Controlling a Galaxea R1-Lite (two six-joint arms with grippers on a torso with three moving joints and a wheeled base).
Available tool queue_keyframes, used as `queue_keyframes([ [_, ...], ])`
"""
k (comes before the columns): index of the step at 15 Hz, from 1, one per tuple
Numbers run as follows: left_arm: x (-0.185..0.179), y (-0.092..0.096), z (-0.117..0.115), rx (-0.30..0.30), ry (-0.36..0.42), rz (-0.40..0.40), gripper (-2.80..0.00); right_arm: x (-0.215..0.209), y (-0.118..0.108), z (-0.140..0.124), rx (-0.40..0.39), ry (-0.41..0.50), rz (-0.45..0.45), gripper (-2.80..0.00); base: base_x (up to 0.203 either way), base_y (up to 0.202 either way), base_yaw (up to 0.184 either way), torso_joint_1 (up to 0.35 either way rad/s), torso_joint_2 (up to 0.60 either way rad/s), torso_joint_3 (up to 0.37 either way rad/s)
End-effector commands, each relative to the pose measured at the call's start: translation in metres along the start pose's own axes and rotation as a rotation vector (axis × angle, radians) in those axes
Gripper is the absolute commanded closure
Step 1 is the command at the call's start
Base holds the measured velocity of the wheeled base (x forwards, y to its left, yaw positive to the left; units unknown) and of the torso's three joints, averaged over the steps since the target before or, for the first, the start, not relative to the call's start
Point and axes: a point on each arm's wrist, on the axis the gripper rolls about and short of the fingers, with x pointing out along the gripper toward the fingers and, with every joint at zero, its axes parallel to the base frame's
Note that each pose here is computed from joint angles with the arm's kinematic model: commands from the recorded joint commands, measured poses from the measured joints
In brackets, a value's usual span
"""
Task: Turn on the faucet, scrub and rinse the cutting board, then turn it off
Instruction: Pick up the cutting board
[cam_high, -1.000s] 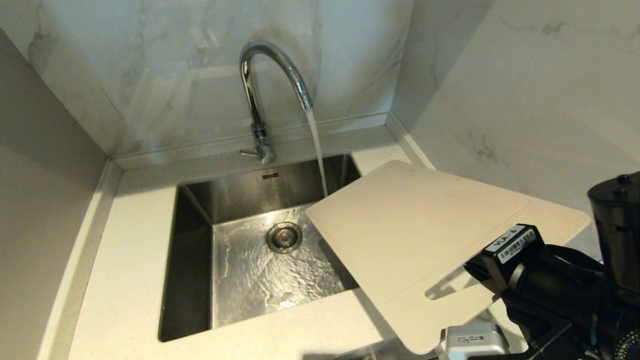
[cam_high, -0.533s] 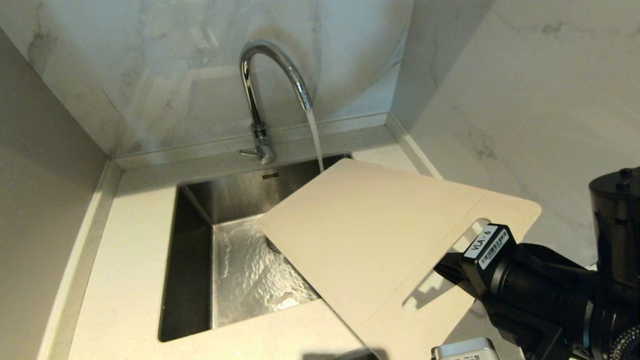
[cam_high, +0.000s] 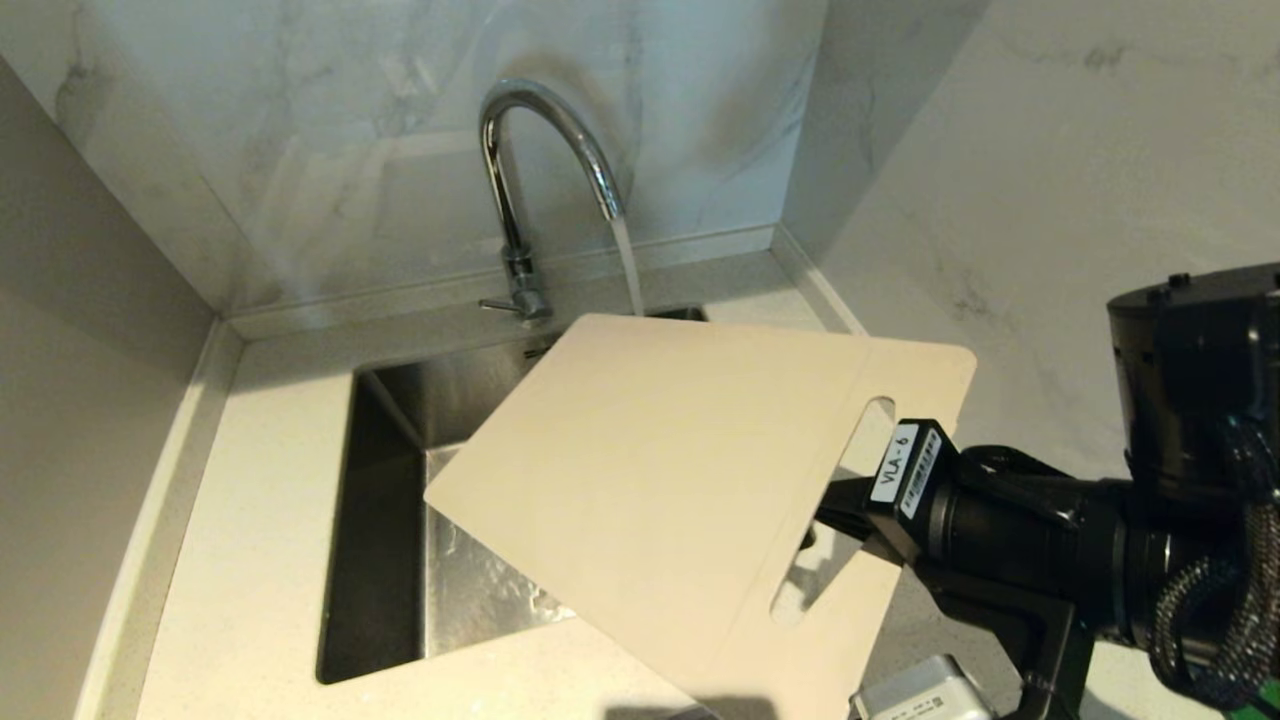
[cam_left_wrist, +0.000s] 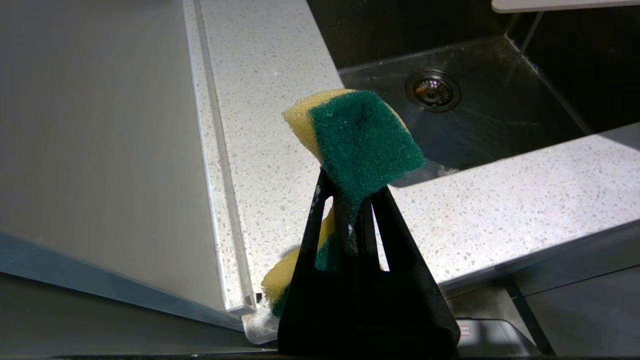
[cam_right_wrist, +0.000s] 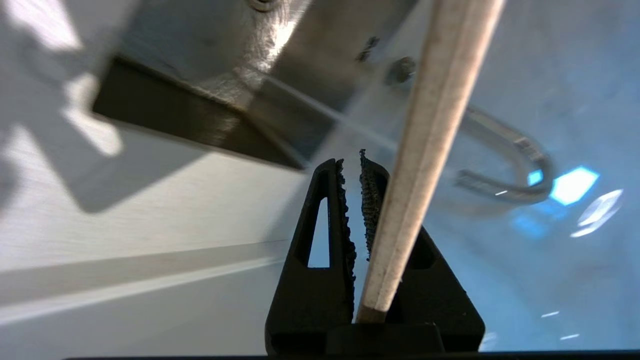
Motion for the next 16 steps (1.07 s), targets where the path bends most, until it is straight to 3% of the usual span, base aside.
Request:
queue_keyframes([
  [1,0.0,0.0,0.0,0.0,0.001,0.0,0.0,0.018,-0.002,-0.017,-0.089,-0.037,-0.008,0.0,0.0,0.0,0.0,0.0,0.0,0.0],
  [4,0.0,0.0,0.0,0.001,0.002,0.0,0.0,0.022,-0.004,-0.028,-0.127,-0.085,0.022,0.0,0.0,0.0,0.0,0.0,0.0,0.0],
  [11,0.0,0.0,0.0,0.001,0.0,0.0,0.0,0.037,-0.028,-0.046,-0.342,-0.201,0.126,0.0,0.0,0.0,0.0,0.0,0.0,0.0],
  [16,0.0,0.0,0.0,0.001,0.0,0.0,0.0,0.056,-0.045,-0.034,-0.409,-0.289,0.136,0.0,0.0,0.0,0.0,0.0,0.0,0.0],
])
